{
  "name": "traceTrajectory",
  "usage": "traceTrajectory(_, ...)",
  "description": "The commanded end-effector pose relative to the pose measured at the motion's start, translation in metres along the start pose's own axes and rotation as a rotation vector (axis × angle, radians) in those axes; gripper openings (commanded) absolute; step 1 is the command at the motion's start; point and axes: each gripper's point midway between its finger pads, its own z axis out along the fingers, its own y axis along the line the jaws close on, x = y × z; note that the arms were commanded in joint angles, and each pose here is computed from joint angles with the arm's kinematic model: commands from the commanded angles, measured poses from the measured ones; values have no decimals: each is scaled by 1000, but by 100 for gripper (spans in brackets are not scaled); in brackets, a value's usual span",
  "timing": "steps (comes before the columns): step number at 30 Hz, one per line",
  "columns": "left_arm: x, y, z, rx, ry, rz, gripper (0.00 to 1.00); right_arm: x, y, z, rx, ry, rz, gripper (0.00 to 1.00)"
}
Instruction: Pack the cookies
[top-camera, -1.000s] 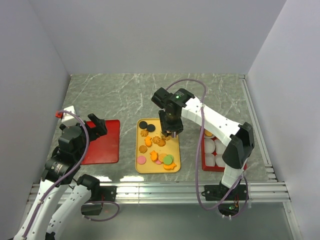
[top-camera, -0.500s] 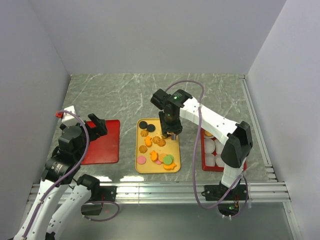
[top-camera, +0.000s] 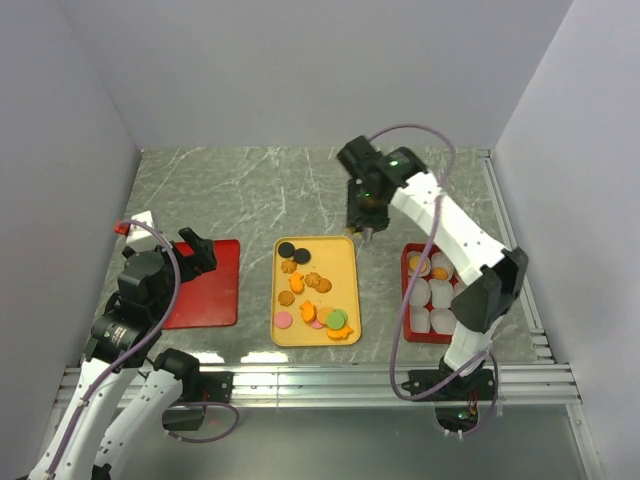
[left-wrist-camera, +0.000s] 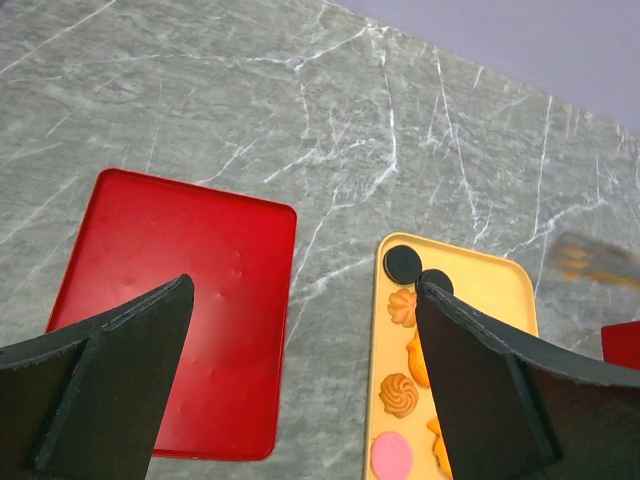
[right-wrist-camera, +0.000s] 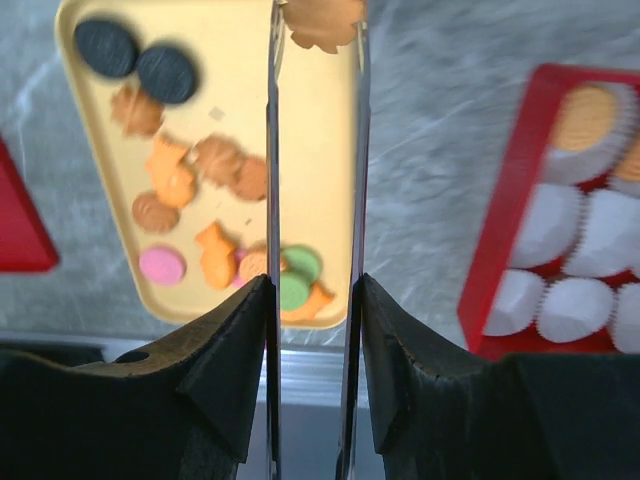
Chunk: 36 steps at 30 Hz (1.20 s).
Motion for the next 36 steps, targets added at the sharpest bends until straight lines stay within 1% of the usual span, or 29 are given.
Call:
traceTrajectory(1, -4, -6, 3, 31, -13, 15, 99, -6, -66, -47, 70, -75, 89, 47)
traceTrajectory(2, -3, -8, 3, 42, -8, 16, 99, -2, -78, -46, 92, -68, 98, 47)
traceTrajectory(4, -2, -10, 4, 45, 0, 23, 99, -1, -108, -61, 109, -108, 168, 47)
traceTrajectory(5, -2, -10, 5, 49, 2, 23, 99, 9, -121, -57, 133, -87, 179, 47)
traceTrajectory(6, -1, -12, 5, 58, 6, 26, 99, 13, -130, -67, 127, -121, 201, 47)
traceTrajectory(8, 1, -13, 7, 61, 14, 29, 99, 28, -155, -64, 167, -107, 248, 47)
traceTrajectory(9, 3, -14, 7, 67, 20, 33, 100, 35, -162, -72, 160, -136, 265, 47)
traceTrajectory(10, 2, -15, 8, 72, 21, 33, 99, 41, -169, -72, 167, -139, 284, 47)
traceTrajectory(11, 4, -15, 8, 73, 29, 35, 99, 53, -179, -65, 191, -112, 311, 47)
traceTrajectory(13, 6, -18, 10, 81, 41, 41, 99, 66, -187, -69, 181, -130, 347, 47)
traceTrajectory(14, 6, -19, 11, 85, 43, 42, 99, 78, -190, -62, 185, -101, 356, 47)
traceTrajectory(15, 8, -19, 12, 86, 50, 47, 99, 84, -192, -64, 171, -115, 374, 47)
traceTrajectory(17, 9, -20, 12, 88, 53, 46, 99, 99, -192, -56, 167, -87, 391, 47)
traceTrajectory(18, 8, -19, 12, 85, 50, 44, 100, 102, -190, -57, 148, -97, 397, 47)
traceTrajectory(20, 8, -18, 12, 81, 48, 43, 99, 109, -186, -53, 124, -72, 407, 46)
traceTrajectory(22, 8, -18, 12, 78, 50, 42, 99, 112, -179, -52, 82, -61, 406, 46)
traceTrajectory(26, 9, -18, 13, 75, 53, 44, 100, 114, -173, -48, 55, -35, 390, 45)
traceTrajectory(33, 6, -13, 11, 50, 37, 32, 99, 118, -166, -40, 26, 13, 369, 45)
traceTrajectory(36, 5, -11, 10, 41, 32, 29, 100, 119, -168, -37, 39, 27, 358, 46)
